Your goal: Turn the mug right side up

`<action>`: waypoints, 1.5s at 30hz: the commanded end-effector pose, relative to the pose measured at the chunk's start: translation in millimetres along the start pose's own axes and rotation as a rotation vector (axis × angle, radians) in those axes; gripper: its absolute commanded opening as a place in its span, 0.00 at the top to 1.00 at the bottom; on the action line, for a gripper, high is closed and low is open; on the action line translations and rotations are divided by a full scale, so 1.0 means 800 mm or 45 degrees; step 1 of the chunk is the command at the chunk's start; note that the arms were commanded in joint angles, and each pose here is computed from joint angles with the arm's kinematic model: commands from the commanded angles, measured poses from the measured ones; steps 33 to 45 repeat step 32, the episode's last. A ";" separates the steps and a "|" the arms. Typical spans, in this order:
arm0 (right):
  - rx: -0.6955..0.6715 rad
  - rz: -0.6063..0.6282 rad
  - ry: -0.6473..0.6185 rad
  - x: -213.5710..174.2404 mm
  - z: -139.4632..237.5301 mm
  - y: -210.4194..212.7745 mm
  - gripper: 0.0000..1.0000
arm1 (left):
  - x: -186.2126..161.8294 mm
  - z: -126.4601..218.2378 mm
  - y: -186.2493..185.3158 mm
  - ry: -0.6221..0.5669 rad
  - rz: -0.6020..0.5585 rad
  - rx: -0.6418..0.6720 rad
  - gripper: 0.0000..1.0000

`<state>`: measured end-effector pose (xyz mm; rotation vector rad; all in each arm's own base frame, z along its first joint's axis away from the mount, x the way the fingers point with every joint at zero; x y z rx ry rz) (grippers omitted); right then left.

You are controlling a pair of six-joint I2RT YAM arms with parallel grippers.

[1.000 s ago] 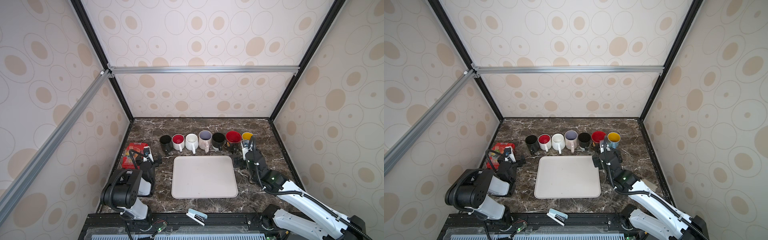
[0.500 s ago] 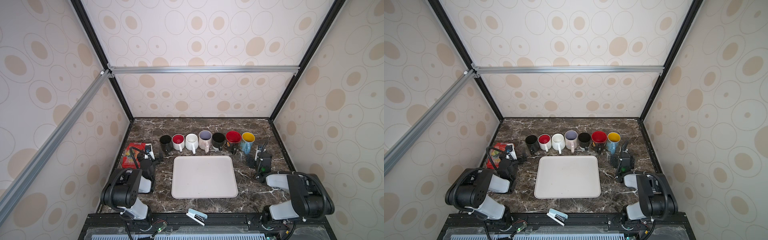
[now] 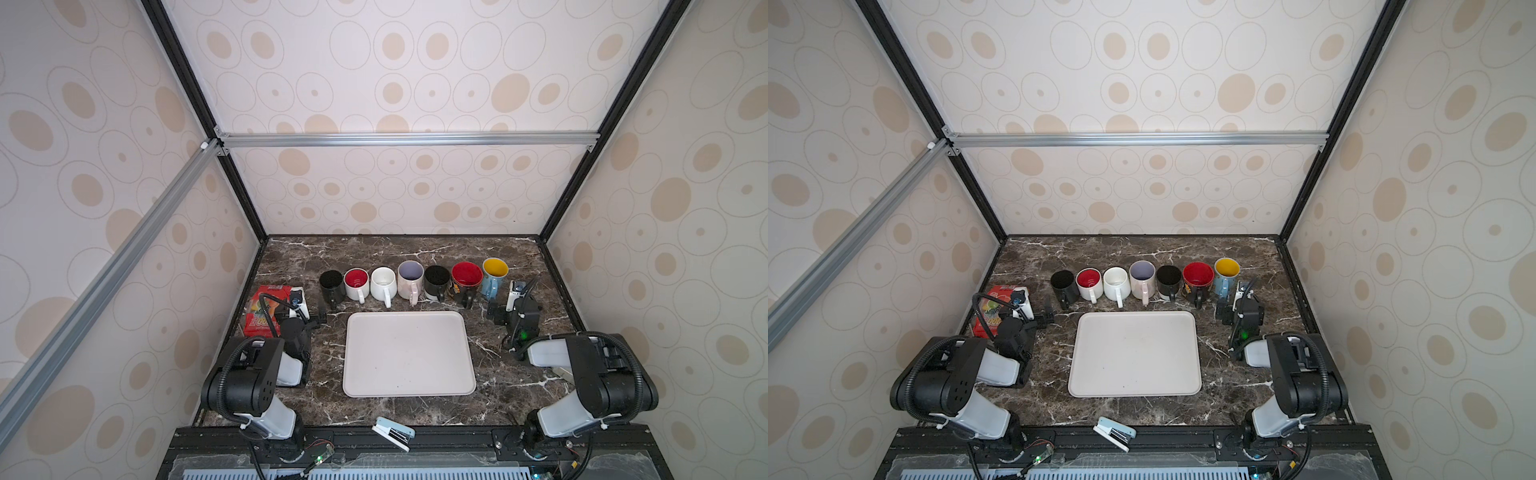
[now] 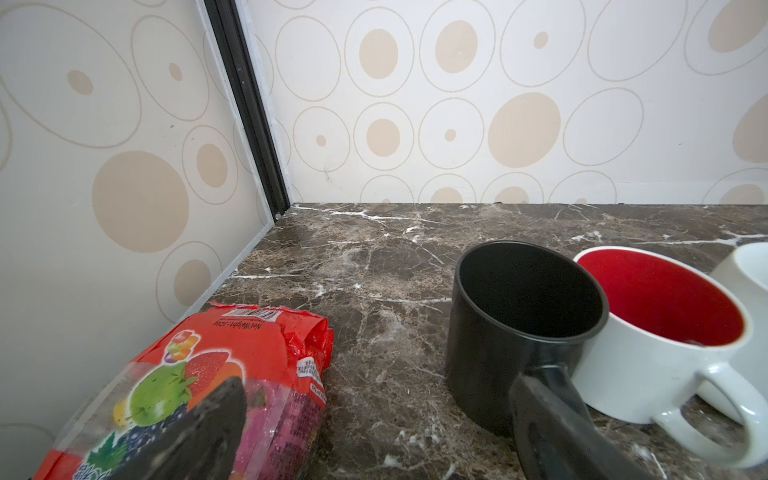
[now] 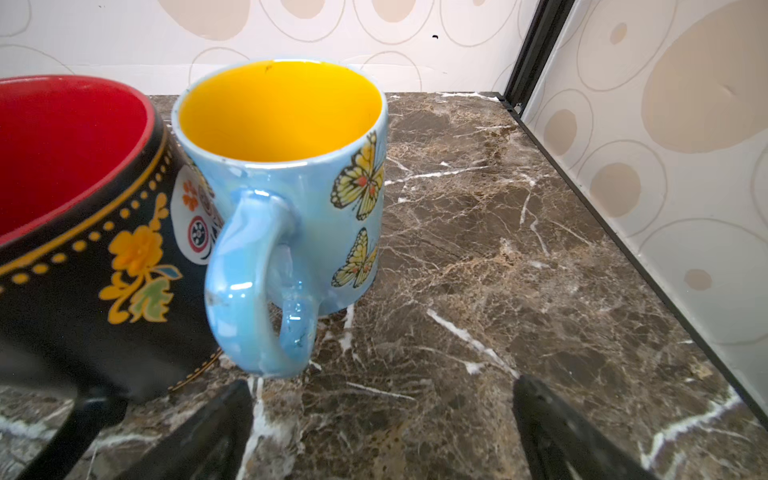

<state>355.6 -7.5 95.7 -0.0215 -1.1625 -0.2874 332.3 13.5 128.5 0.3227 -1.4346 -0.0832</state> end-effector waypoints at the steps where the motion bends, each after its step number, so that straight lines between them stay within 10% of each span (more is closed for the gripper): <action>1: 0.002 0.023 -0.035 0.008 0.002 0.003 0.00 | 0.007 -0.006 0.000 -0.021 -0.021 -0.009 0.00; 45: -0.002 0.022 -0.029 0.009 0.001 0.003 0.00 | 0.007 -0.007 0.001 -0.026 -0.006 -0.039 0.00</action>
Point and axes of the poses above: each gripper's point midway between its finger pads, its own z axis back along the fingers, its own y axis along the line the jaws close on, x = y × z, the point moved 4 cm from there along z, back along the fingers, and after that the axes turned 12 degrees about -z, right-handed, at the moved point
